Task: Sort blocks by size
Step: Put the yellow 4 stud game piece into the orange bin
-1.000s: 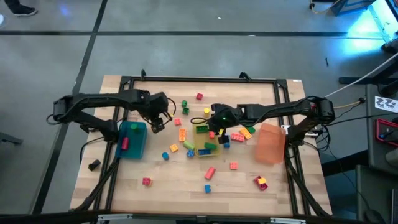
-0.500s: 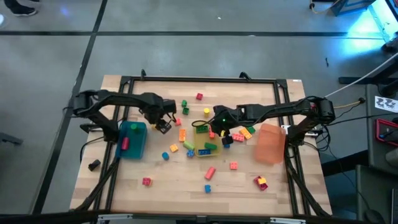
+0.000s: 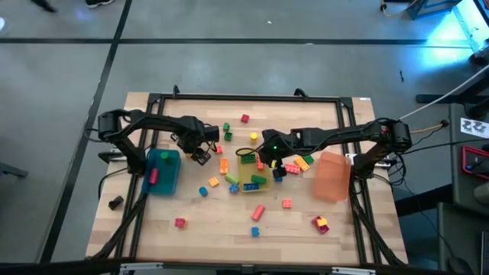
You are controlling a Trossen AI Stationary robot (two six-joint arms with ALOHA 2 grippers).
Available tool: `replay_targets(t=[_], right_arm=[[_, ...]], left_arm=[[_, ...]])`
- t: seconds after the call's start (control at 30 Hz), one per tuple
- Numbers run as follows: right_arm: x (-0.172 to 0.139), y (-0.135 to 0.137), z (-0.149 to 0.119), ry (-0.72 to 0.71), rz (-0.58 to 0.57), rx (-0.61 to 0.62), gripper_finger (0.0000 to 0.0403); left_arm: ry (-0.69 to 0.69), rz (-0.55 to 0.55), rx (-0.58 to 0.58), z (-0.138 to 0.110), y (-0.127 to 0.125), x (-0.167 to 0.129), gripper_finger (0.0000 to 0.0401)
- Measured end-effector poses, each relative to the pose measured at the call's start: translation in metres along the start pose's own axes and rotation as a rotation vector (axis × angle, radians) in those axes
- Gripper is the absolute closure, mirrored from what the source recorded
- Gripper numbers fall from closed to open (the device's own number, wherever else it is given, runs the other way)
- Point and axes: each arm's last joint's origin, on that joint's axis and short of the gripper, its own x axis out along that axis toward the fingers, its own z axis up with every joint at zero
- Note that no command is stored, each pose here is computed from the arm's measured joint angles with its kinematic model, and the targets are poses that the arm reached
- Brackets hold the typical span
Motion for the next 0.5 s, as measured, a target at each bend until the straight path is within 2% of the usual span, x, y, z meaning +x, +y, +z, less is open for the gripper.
replay_targets(t=[0.5], right_arm=[[-0.0001,0.0000,0.0000,0.000,0.000,-0.001,0.0258]], left_arm=[[-0.013,0.021,-0.005,0.0002,0.0007,0.0002,0.0219]])
